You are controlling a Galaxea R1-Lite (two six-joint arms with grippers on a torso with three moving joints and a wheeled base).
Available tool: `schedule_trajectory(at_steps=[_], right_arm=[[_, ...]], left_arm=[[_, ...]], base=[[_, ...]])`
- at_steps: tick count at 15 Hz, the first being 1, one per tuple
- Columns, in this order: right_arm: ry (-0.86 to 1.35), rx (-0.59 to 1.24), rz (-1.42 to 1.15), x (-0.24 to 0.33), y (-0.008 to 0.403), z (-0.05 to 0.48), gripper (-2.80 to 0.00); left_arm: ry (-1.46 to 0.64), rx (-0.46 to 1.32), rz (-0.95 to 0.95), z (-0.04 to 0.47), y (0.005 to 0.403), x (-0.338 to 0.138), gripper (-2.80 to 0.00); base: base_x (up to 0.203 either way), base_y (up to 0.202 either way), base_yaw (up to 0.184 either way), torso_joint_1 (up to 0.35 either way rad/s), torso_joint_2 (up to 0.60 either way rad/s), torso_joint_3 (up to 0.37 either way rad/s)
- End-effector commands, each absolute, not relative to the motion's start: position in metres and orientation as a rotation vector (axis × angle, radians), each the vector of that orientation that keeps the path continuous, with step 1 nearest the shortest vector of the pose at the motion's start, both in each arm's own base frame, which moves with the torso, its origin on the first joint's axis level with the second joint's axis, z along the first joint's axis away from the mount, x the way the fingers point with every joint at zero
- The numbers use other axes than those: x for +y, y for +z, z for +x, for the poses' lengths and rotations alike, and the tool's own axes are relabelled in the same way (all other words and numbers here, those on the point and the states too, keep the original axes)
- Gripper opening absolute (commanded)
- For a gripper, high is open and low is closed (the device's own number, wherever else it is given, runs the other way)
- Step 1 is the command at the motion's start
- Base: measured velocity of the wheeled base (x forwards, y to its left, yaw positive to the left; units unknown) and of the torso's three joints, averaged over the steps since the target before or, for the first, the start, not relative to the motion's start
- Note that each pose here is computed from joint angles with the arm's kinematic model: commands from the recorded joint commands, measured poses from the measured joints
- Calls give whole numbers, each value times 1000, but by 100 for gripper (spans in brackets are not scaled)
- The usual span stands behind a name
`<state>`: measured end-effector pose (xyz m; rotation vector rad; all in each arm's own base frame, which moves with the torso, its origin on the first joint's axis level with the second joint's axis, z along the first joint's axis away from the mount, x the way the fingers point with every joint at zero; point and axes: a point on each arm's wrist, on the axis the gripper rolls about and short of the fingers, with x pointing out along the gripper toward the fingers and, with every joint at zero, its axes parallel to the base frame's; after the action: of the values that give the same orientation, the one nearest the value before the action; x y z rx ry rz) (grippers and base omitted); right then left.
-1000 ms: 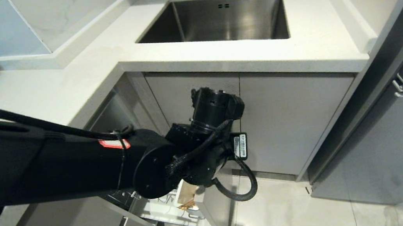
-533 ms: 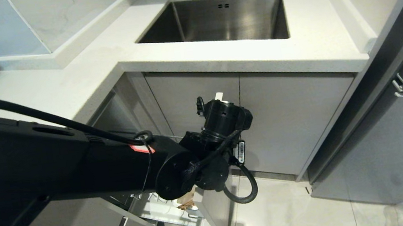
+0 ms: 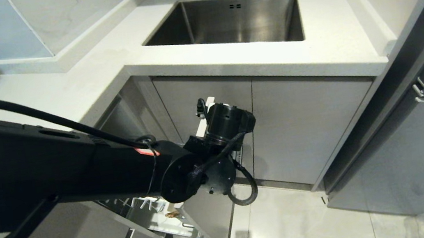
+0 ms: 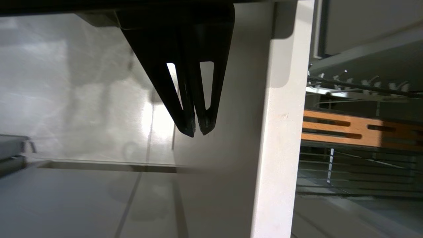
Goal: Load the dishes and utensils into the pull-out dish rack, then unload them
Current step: Close the cupboard
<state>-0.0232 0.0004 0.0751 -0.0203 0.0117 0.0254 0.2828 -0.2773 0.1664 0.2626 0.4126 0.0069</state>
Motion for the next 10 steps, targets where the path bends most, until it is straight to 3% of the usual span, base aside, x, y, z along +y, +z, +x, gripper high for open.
schedule_trajectory(at_steps=[1, 10], right_arm=[[25, 12, -21, 0, 75, -23, -280], [26, 12, -20, 0, 75, -23, -280]], left_arm=[[45, 404, 261, 291, 169, -269, -280], [306, 374, 395, 338, 183, -203, -280]], base=[[0, 0, 0, 0, 0, 0], [0, 0, 0, 0, 0, 0]])
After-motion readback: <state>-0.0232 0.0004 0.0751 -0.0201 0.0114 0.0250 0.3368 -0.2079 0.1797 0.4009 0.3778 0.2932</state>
